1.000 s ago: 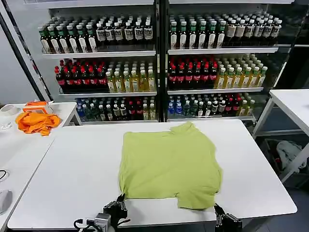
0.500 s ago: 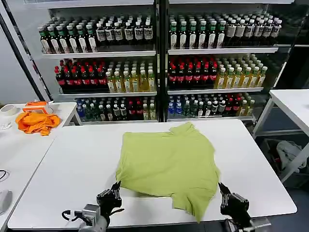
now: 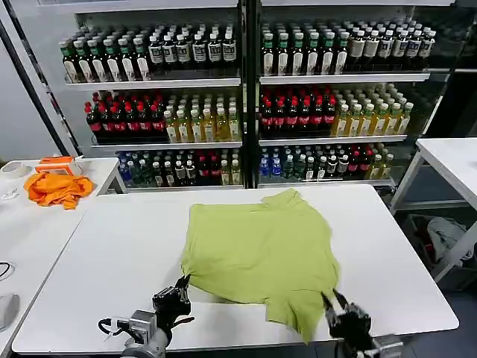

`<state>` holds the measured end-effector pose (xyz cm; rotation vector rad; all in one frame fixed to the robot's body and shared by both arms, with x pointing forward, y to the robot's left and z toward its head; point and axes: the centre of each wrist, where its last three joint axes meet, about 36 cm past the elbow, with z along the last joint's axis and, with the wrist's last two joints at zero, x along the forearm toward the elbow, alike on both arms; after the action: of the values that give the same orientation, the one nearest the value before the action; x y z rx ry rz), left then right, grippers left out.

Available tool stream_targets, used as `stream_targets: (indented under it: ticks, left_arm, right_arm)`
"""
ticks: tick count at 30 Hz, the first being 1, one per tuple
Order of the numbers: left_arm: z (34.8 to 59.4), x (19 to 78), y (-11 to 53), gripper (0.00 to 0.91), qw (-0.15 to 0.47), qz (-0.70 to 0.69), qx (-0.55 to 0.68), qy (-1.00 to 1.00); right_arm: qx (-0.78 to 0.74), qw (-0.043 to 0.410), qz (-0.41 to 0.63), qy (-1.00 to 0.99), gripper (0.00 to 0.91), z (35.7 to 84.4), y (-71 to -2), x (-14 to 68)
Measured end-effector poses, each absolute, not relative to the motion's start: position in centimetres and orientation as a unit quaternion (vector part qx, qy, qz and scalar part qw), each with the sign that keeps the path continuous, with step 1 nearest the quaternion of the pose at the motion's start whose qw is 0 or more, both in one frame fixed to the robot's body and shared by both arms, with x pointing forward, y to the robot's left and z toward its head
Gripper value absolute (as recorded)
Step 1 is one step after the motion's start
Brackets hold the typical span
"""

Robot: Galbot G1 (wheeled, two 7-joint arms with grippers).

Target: Fold and organize the clothes.

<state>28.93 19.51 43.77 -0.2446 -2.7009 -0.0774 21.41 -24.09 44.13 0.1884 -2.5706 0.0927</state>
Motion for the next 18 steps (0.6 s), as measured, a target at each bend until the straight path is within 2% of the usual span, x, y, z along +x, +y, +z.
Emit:
stream_targets:
  ticks: [1, 2, 3, 4, 5, 7, 9, 11, 18]
  left_arm:
    - [43.8, 28.9, 19.5, 0.04, 0.213, -0.027, -0.089, -0.973]
    - [43.7, 28.9, 19.4, 0.04, 0.213, -0.027, -0.089, -0.973]
    - [43.7, 28.9, 19.4, 0.04, 0.213, -0.027, -0.09, -0.973]
    - [43.7, 28.9, 19.4, 0.04, 0.213, -0.027, -0.09, -0.973]
    - [43.7, 28.9, 19.4, 0.04, 0.212, -0.026, -0.09, -0.973]
    - [43.7, 29.0, 19.4, 0.04, 0.212, -0.028, -0.091, -0.973]
    - [43.7, 29.0, 19.5, 0.04, 0.211, -0.029, -0.09, -0.973]
    - [43.7, 29.0, 19.5, 0.04, 0.211, -0.029, -0.09, -0.973]
    - [43.7, 29.2, 19.5, 0.04, 0.21, -0.028, -0.09, -0.973]
  right_arm:
    - [0.069, 0.281, 0.033, -0.957, 0.907, 43.9, -24.0, 21.3]
    - [0.068, 0.284, 0.03, -0.956, 0.766, 43.6, -23.9, 21.2]
    - [0.068, 0.287, 0.028, -0.955, 0.202, 43.3, -23.8, 21.1]
    - [0.067, 0.289, 0.026, -0.955, 0.101, 43.1, -23.7, 21.0]
    - [0.067, 0.29, 0.024, -0.954, 0.081, 42.9, -23.6, 21.0]
    - [0.068, 0.294, 0.021, -0.953, 0.131, 42.5, -23.5, 21.0]
    - [0.07, 0.294, 0.017, -0.953, 0.131, 42.3, -23.2, 21.1]
    - [0.072, 0.294, 0.012, -0.953, 0.0, 42.2, -23.0, 21.3]
    - [0.078, 0.298, 0.006, -0.951, 0.0, 41.4, -22.4, 21.7]
